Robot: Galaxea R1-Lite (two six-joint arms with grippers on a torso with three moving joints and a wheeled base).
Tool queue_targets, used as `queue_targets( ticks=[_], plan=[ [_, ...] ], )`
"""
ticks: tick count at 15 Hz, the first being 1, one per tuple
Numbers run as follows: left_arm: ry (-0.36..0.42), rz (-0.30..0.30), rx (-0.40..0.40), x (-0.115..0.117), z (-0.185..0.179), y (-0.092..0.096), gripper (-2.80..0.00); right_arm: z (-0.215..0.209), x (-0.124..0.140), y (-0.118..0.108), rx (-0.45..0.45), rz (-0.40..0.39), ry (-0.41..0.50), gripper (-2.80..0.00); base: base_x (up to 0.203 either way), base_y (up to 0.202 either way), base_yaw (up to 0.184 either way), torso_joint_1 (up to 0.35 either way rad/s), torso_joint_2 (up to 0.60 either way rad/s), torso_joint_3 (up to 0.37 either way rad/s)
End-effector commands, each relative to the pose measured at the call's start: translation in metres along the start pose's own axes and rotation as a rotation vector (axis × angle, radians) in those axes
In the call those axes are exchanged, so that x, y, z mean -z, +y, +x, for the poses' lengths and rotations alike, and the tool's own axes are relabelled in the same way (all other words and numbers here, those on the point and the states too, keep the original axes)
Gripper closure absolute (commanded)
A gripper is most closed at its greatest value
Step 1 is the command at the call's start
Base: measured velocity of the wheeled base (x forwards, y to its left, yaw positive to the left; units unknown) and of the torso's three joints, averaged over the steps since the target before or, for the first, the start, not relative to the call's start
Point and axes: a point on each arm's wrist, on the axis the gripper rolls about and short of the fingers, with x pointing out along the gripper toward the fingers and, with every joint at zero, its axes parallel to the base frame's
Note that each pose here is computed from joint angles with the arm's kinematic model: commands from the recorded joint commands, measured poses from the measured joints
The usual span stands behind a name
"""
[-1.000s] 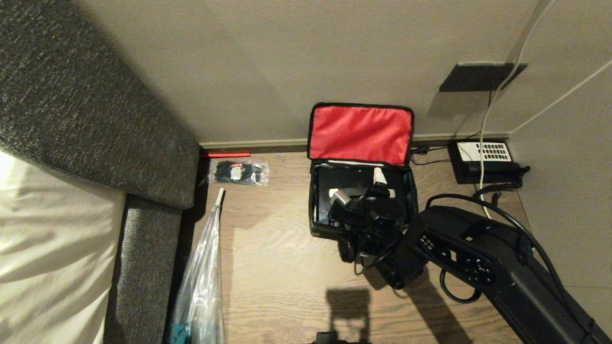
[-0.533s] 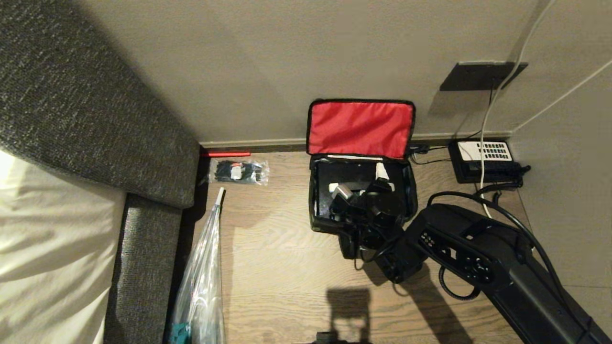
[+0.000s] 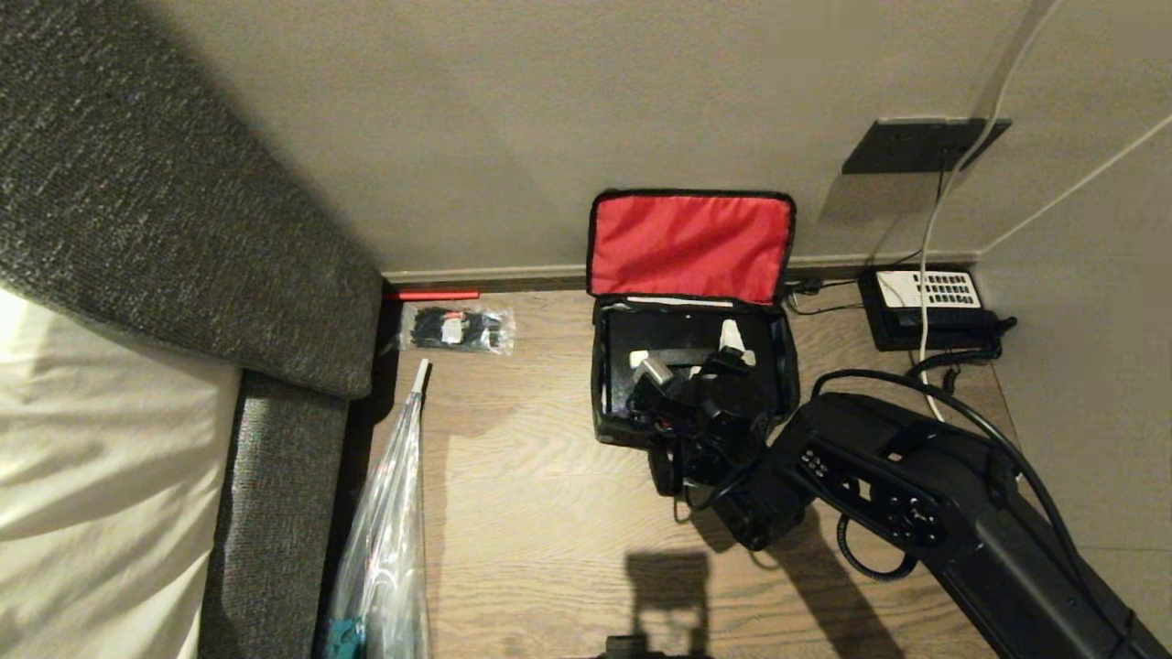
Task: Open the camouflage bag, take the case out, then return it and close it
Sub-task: Grip the handle
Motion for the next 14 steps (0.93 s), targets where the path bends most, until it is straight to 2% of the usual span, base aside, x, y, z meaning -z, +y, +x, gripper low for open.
queue_targets(
  ticks=[1, 5, 8, 14],
  plan=[
    [-0.002, 0.0, -0.001, 0.0, 0.0, 0.0, 0.0, -0.004, -0.01, -0.004, 0.022, 0.029, 0.009, -2.8, 0.0, 0.0, 0.0, 0.0, 0.0, 0.0],
    [-0.002, 0.0, -0.001, 0.0, 0.0, 0.0, 0.0, -0.005, -0.009, 0.003, 0.018, 0.023, 0.018, -2.8, 0.0, 0.0, 0.0, 0.0, 0.0, 0.0],
    [-0.002, 0.0, -0.001, 0.0, 0.0, 0.0, 0.0, 0.002, -0.016, -0.002, 0.058, 0.052, 0.014, -2.8, 0.0, 0.0, 0.0, 0.0, 0.0, 0.0],
    [-0.002, 0.0, 0.0, 0.0, 0.0, 0.0, 0.0, 0.006, -0.015, 0.001, 0.067, 0.051, 0.016, -2.8, 0.0, 0.0, 0.0, 0.0, 0.0, 0.0]
  ],
)
